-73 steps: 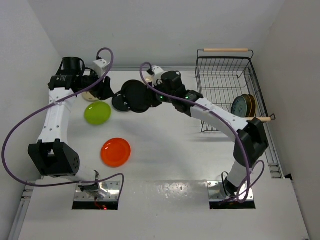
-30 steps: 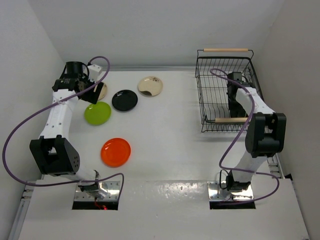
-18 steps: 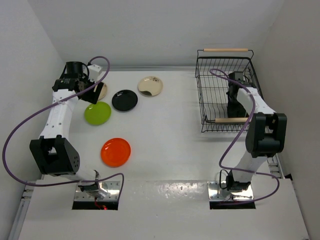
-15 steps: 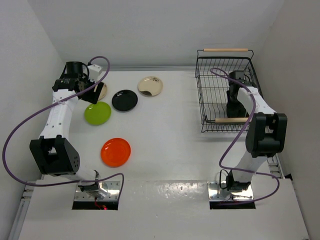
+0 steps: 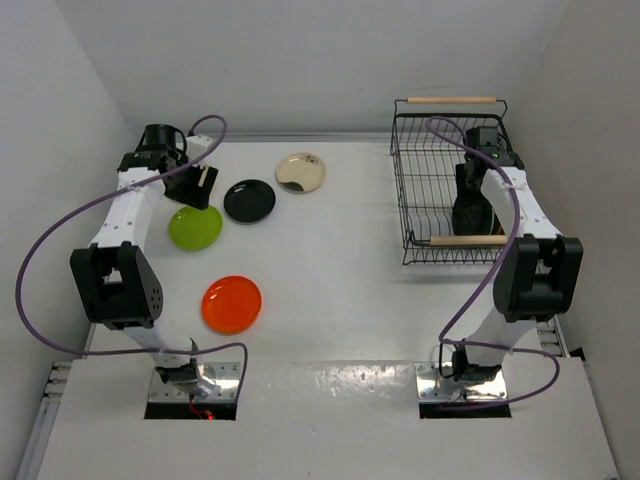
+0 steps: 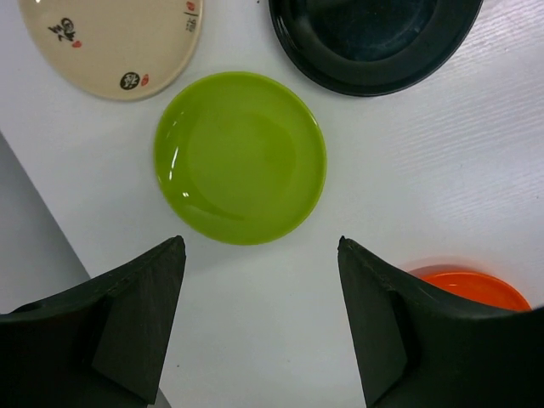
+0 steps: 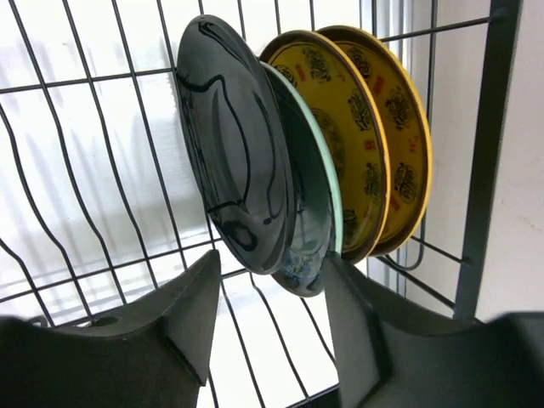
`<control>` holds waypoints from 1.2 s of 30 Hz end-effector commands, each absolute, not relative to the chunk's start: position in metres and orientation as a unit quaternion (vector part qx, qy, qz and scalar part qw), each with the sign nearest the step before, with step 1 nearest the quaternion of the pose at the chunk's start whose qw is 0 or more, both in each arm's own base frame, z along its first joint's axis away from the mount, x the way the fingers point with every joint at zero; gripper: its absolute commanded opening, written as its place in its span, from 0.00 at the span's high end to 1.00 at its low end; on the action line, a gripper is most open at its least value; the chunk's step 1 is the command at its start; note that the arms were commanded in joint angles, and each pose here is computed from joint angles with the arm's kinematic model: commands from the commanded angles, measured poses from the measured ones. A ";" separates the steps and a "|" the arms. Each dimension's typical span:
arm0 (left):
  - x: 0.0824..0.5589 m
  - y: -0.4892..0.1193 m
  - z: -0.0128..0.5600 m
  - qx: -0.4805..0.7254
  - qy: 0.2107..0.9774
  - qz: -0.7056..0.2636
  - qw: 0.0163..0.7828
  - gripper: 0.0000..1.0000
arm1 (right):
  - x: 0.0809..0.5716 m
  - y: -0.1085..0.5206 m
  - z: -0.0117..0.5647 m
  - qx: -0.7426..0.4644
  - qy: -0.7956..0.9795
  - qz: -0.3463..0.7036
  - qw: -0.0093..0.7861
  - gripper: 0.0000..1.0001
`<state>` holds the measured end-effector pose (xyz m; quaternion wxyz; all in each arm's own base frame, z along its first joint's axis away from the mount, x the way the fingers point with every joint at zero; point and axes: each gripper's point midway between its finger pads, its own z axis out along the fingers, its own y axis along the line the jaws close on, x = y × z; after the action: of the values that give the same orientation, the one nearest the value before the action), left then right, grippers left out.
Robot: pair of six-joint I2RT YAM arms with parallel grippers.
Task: Load the plates into the dish rack
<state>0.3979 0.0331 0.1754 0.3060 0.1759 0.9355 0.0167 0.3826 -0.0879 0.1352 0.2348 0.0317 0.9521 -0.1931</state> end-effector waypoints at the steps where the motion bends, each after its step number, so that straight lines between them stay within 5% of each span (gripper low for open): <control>1: 0.415 0.024 0.199 0.177 0.921 0.001 0.347 0.23 | 0.379 -0.089 0.163 0.046 0.943 -0.208 0.255 0.44; 3: 0.421 0.018 0.200 0.187 0.917 -0.004 0.352 0.23 | 0.380 -0.086 0.169 0.055 0.940 -0.204 0.268 0.30; 6: 0.433 0.001 0.184 0.190 0.918 -0.049 0.344 0.23 | 0.385 -0.072 0.199 0.061 0.927 -0.177 0.325 0.21; 18: 0.538 0.000 0.073 0.114 0.948 -0.057 0.291 0.24 | 0.389 0.038 0.258 -0.056 0.881 -0.094 0.460 0.19; 25: 0.509 -0.032 0.007 0.146 0.961 -0.113 0.208 0.27 | 0.376 0.060 0.265 -0.086 0.871 -0.098 0.473 0.19; 29: 0.491 -0.047 -0.011 0.164 0.957 -0.165 0.172 0.57 | 0.379 0.071 0.269 -0.097 0.865 -0.093 0.484 0.19; 32: 0.483 -0.058 -0.008 0.181 0.949 -0.199 0.163 0.95 | 0.382 0.081 0.269 -0.103 0.863 -0.083 0.487 0.19; 36: 0.479 -0.074 0.023 0.200 0.930 -0.245 0.185 1.00 | 0.381 0.111 0.258 -0.141 0.867 -0.039 0.476 0.19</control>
<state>0.5019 -0.0576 0.0253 0.2143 0.1702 0.9400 -0.2037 0.3763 0.0858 0.2517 0.4583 -0.1193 0.8775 -0.0755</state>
